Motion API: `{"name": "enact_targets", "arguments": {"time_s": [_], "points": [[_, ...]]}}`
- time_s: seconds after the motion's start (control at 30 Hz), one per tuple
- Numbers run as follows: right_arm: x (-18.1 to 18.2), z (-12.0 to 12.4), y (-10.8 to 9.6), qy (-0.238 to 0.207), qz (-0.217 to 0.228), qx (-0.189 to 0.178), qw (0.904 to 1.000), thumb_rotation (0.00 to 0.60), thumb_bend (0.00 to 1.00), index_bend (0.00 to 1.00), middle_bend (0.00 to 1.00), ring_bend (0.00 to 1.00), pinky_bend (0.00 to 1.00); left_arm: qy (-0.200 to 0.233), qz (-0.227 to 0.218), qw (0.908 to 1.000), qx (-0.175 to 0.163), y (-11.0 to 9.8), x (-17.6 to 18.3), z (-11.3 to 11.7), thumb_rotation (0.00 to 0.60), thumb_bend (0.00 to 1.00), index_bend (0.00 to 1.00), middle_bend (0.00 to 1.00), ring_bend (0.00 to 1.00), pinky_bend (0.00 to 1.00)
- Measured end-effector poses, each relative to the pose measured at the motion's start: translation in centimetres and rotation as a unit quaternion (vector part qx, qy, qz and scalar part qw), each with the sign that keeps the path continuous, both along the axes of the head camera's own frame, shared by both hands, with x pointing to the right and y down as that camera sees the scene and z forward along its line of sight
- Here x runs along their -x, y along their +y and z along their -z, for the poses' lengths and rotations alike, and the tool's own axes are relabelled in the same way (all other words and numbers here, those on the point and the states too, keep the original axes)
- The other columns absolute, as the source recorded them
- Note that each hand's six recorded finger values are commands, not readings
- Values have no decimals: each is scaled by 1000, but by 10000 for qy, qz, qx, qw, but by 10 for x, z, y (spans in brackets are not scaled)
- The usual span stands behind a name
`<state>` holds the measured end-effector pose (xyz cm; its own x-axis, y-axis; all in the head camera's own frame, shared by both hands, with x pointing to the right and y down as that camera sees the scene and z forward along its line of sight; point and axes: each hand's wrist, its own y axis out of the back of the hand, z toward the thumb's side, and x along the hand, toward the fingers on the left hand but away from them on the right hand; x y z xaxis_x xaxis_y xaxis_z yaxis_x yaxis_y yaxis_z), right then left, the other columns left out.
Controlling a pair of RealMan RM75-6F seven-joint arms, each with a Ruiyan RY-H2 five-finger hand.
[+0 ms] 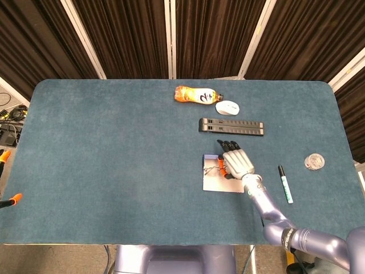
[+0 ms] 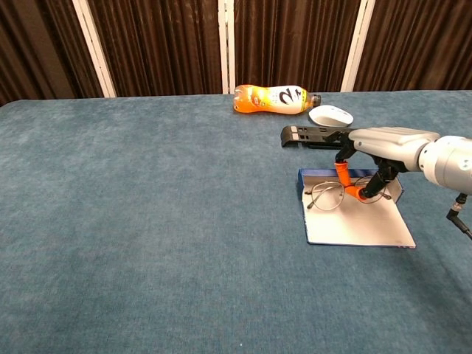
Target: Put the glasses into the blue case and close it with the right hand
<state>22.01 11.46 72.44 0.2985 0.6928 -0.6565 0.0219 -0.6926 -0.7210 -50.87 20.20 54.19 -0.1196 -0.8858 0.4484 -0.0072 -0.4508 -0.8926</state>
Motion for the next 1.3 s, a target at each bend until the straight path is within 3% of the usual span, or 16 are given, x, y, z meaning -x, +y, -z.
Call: {"name": "enact_targets", "arguments": {"time_s": [0.33, 0.4, 0.57, 0.67, 0.73, 0.87, 1.07, 1.3], "points": [[1, -6, -1, 97, -19, -68, 9999, 600, 367, 573, 0, 0, 0, -10, -12, 10000, 12, 0, -1, -1, 600, 0, 0, 0, 0, 0], [1, -7, -2, 120, -53, -85, 9999, 600, 365, 504, 0, 0, 0, -7, -8, 10000, 12, 0, -1, -1, 600, 0, 0, 0, 0, 0], [-3, -8, -3, 192, -152, -103, 9996, 600, 308, 168, 0, 0, 0, -5, -9, 10000, 9, 0, -1, -1, 600, 0, 0, 0, 0, 0], [-5, -6, -4, 200, -219, -136, 9995, 600, 177, 41, 0, 0, 0, 7, -19, 10000, 7, 0, -2, -1, 600, 0, 0, 0, 0, 0], [-7, -2, -4, 188, -246, -170, 9994, 600, 108, 9, 0, 0, 0, 13, -21, 10000, 7, 0, -2, -1, 600, 0, 0, 0, 0, 0], [-7, 7, -2, 134, -233, -251, 9993, 600, 12, 0, 0, 0, 0, 25, -34, 10000, -1, 0, -3, 0, 600, 0, 0, 0, 0, 0], [8, 20, 2, -61, 42, -447, 9990, 600, 0, 0, 0, 0, 0, 32, -53, 10000, 7, 0, -4, 0, 600, 0, 0, 0, 0, 0], [23, 5, 3, 0, 196, -511, 9985, 600, 0, 0, 0, 0, 0, -11, 9, 10000, 35, -1, 0, -3, 600, 0, 0, 0, 0, 0]]}}
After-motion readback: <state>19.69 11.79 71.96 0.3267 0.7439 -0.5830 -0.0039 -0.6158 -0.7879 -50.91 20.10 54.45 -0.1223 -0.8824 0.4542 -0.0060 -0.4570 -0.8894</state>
